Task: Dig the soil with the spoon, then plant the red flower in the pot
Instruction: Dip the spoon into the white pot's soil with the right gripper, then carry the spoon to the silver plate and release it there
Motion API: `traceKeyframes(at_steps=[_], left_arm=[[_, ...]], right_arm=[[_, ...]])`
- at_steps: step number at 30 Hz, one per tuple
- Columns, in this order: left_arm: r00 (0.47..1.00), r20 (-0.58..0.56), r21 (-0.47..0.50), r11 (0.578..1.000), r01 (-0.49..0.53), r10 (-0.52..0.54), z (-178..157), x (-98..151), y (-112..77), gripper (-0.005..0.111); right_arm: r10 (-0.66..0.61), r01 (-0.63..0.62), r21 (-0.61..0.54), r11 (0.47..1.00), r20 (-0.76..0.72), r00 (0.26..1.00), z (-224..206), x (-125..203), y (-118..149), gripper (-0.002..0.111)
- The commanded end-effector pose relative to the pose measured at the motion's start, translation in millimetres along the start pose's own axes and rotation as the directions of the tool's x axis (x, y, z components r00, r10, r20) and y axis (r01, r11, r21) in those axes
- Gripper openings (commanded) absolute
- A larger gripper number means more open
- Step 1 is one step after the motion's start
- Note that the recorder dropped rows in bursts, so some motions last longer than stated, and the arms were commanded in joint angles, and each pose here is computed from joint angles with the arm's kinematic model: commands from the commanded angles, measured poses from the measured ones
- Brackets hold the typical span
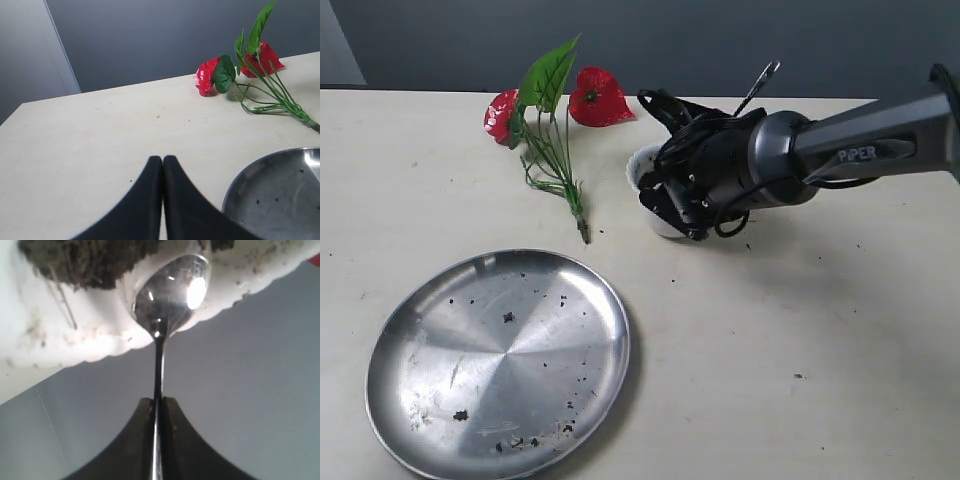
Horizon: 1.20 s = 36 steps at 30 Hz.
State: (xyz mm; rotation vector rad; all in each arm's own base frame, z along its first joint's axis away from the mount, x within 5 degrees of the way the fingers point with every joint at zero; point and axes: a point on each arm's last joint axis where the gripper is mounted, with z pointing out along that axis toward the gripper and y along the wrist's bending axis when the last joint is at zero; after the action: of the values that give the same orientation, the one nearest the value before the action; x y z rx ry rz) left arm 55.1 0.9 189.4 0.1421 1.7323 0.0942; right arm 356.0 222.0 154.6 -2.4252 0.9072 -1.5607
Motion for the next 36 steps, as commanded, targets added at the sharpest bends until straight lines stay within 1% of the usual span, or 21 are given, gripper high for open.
traceKeyframes(at_steps=[1, 4, 6, 9, 13, 17, 20, 22, 24, 26, 28, 30, 32, 33, 35, 36], left_arm=[[1.000, 0.006, 0.004, 1.000, 0.008, -0.008, 0, -1, -0.2, 0.001], [1.000, 0.006, 0.004, 1.000, 0.008, -0.008, 0, -1, -0.2, 0.001], [1.000, 0.006, 0.004, 1.000, 0.008, -0.008, 0, -1, -0.2, 0.001], [1.000, 0.006, 0.004, 1.000, 0.008, -0.008, 0, -1, -0.2, 0.001], [1.000, 0.006, 0.004, 1.000, 0.008, -0.008, 0, -1, -0.2, 0.001], [1.000, 0.006, 0.004, 1.000, 0.008, -0.008, 0, -1, -0.2, 0.001], [1.000, 0.006, 0.004, 1.000, 0.008, -0.008, 0, -1, -0.2, 0.001], [1.000, 0.006, 0.004, 1.000, 0.008, -0.008, 0, -1, -0.2, 0.001], [1.000, 0.006, 0.004, 1.000, 0.008, -0.008, 0, -1, -0.2, 0.001], [1.000, 0.006, 0.004, 1.000, 0.008, -0.008, 0, -1, -0.2, 0.001], [1.000, 0.006, 0.004, 1.000, 0.008, -0.008, 0, -1, -0.2, 0.001], [1.000, 0.006, 0.004, 1.000, 0.008, -0.008, 0, -1, -0.2, 0.001], [1.000, 0.006, 0.004, 1.000, 0.008, -0.008, 0, -1, -0.2, 0.001], [1.000, 0.006, 0.004, 1.000, 0.008, -0.008, 0, -1, -0.2, 0.001], [1.000, 0.006, 0.004, 1.000, 0.008, -0.008, 0, -1, -0.2, 0.001], [1.000, 0.006, 0.004, 1.000, 0.008, -0.008, 0, -1, -0.2, 0.001]], right_arm=[[-0.033, 0.032, 0.011, 0.999, 0.033, 0.999, -1, -16, -1, -0.001], [-0.041, 0.040, 0.013, 0.999, 0.026, 0.999, -1, -17, -1, -0.001], [-0.034, 0.034, 0.012, 0.999, -0.003, 0.999, -1, -13, -2, -0.001], [0.067, -0.066, 0.019, 0.998, -0.038, 0.997, -4, -1, -3, -0.001], [0.223, -0.220, 0.049, 0.974, -0.054, 0.973, -11, 21, -7, -0.001], [0.313, -0.309, 0.063, 0.949, -0.064, 0.947, -18, 43, -8, -0.001], [0.389, -0.387, 0.048, 0.921, -0.048, 0.920, -26, 56, -8, -0.001], [0.457, -0.457, 0.020, 0.889, -0.013, 0.889, -33, 62, -7, -0.001], [0.543, -0.542, -0.025, 0.840, 0.047, 0.839, -40, 64, -7, -0.001], [0.657, -0.651, -0.089, 0.754, 0.121, 0.744, -49, 65, -8, -0.001], [0.764, -0.743, -0.183, 0.644, 0.199, 0.614, -58, 62, -10, -0.001], [0.838, -0.798, -0.268, 0.540, 0.261, 0.479, -65, 58, -14, -0.001], [0.882, -0.824, -0.337, 0.456, 0.292, 0.369, -70, 53, -17, -0.001], [0.912, -0.833, -0.393, 0.388, 0.294, 0.286, -72, 49, -19, -0.001], [0.940, -0.836, -0.460, 0.300, 0.291, 0.177, -75, 44, -21, -0.001], [0.956, -0.828, -0.509, 0.235, 0.274, 0.104, -77, 42, -23, -0.001]])
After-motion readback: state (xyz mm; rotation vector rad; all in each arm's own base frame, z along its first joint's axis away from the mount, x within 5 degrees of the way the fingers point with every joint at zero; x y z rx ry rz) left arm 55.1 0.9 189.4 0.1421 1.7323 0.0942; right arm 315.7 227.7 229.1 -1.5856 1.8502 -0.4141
